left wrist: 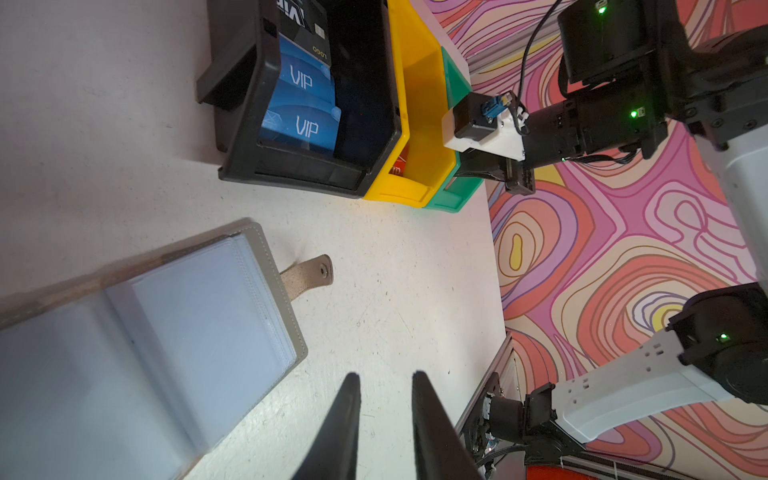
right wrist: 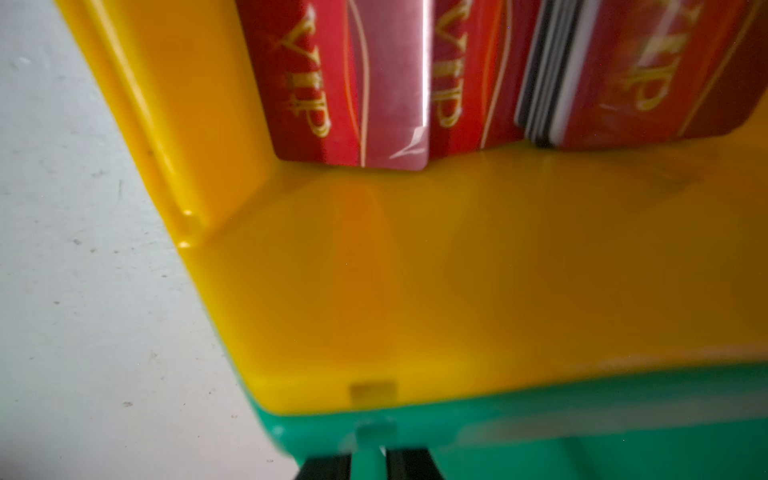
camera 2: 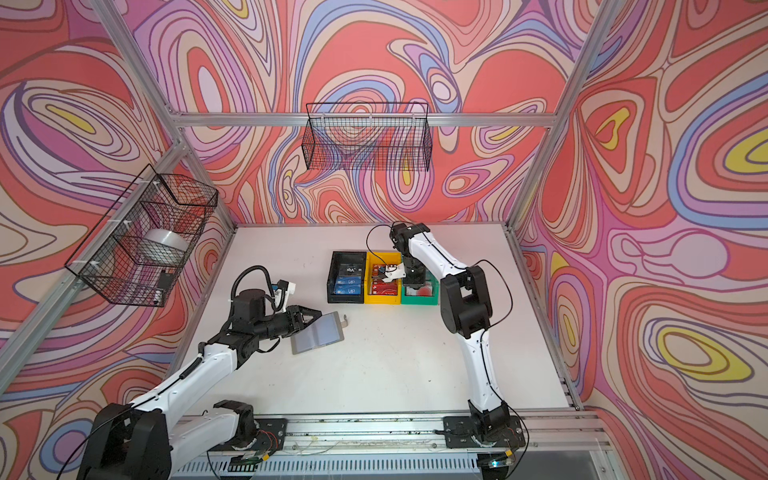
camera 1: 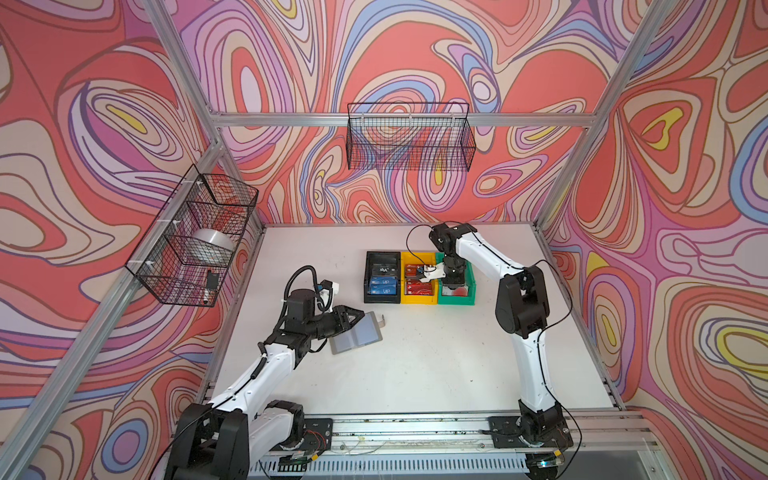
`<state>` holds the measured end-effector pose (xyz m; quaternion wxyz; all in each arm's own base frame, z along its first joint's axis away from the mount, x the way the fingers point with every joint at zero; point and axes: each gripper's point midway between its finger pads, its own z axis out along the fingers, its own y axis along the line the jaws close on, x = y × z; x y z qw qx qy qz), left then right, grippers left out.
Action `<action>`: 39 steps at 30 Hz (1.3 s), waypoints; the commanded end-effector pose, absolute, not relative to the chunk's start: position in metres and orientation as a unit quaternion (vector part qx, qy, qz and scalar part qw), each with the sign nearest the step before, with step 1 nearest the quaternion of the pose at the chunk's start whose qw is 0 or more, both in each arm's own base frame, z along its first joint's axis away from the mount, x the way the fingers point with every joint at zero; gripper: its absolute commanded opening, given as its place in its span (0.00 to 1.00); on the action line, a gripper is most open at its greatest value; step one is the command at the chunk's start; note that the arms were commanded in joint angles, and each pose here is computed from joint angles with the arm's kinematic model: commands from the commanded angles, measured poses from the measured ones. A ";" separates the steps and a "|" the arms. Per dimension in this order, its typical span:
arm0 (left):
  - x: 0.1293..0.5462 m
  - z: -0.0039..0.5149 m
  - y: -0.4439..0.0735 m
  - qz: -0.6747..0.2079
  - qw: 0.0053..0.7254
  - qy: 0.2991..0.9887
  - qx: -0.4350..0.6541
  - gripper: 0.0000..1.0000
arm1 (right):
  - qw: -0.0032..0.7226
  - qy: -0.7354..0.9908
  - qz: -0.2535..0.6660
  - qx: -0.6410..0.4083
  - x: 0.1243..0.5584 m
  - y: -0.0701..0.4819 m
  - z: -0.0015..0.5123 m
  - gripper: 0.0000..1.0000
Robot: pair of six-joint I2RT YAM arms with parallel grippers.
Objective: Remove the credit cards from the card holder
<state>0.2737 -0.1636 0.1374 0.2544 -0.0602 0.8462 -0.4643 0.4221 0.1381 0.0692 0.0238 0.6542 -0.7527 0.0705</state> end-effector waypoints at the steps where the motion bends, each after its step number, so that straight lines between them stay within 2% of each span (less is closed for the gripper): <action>1: 0.275 0.143 -0.163 -0.460 0.262 0.847 -0.051 0.26 | -0.018 -0.765 0.104 0.636 0.440 0.131 0.095 0.19; 5: 0.274 0.140 -0.159 -0.445 0.263 0.854 -0.054 0.26 | -0.055 -0.784 0.131 0.605 0.457 0.124 0.108 0.19; 8: 0.278 0.151 -0.154 -0.426 0.280 0.859 -0.050 0.28 | -0.104 -0.799 0.112 0.581 0.460 0.130 0.128 0.21; 10: 0.279 0.154 -0.146 -0.397 0.291 0.869 -0.057 0.29 | -0.152 -0.809 0.088 0.560 0.461 0.135 0.145 0.23; 12: 0.281 0.158 -0.131 -0.354 0.309 0.880 -0.068 0.30 | -0.236 -0.820 0.071 0.516 0.469 0.137 0.175 0.31; 13: 0.283 0.161 -0.121 -0.322 0.324 0.886 -0.078 0.31 | -0.282 -0.825 0.059 0.487 0.470 0.134 0.189 0.38; 14: 0.282 0.163 -0.111 -0.294 0.334 0.892 -0.086 0.33 | -0.332 -0.827 0.045 0.451 0.470 0.129 0.206 0.58; 15: 0.283 0.169 -0.103 -0.275 0.349 0.892 -0.088 0.35 | -0.384 -0.824 0.036 0.414 0.470 0.122 0.224 0.68; 17: 0.282 0.183 -0.091 -0.241 0.377 0.890 -0.086 0.38 | -0.494 -0.803 0.007 0.332 0.460 0.106 0.262 0.84; 19: 0.282 0.195 -0.082 -0.217 0.401 0.887 -0.080 0.42 | -0.573 -0.775 -0.006 0.267 0.445 0.088 0.286 0.97; 22: 0.281 0.209 -0.068 -0.182 0.432 0.880 -0.083 0.48 | -0.605 -0.765 -0.016 0.219 0.419 0.074 0.286 0.98; 25: 0.281 0.213 -0.049 -0.136 0.459 0.872 -0.102 0.63 | -0.587 -0.788 -0.011 0.188 0.406 0.063 0.257 0.98; 29: 0.280 0.210 -0.017 -0.064 0.497 0.853 -0.146 0.76 | -0.567 -0.811 0.013 0.143 0.403 0.044 0.207 0.98; 36: 0.284 0.214 0.002 -0.020 0.566 0.810 -0.150 0.89 | -0.592 -0.804 -0.003 0.061 0.411 0.022 0.139 0.99; 37: 0.284 0.199 0.004 -0.012 0.562 0.813 -0.150 0.91 | -0.590 -0.806 -0.019 0.046 0.413 0.022 0.132 0.98; 39: 0.287 0.194 0.005 -0.005 0.572 0.807 -0.146 0.93 | -0.584 -0.808 -0.044 0.063 0.418 0.032 0.119 0.98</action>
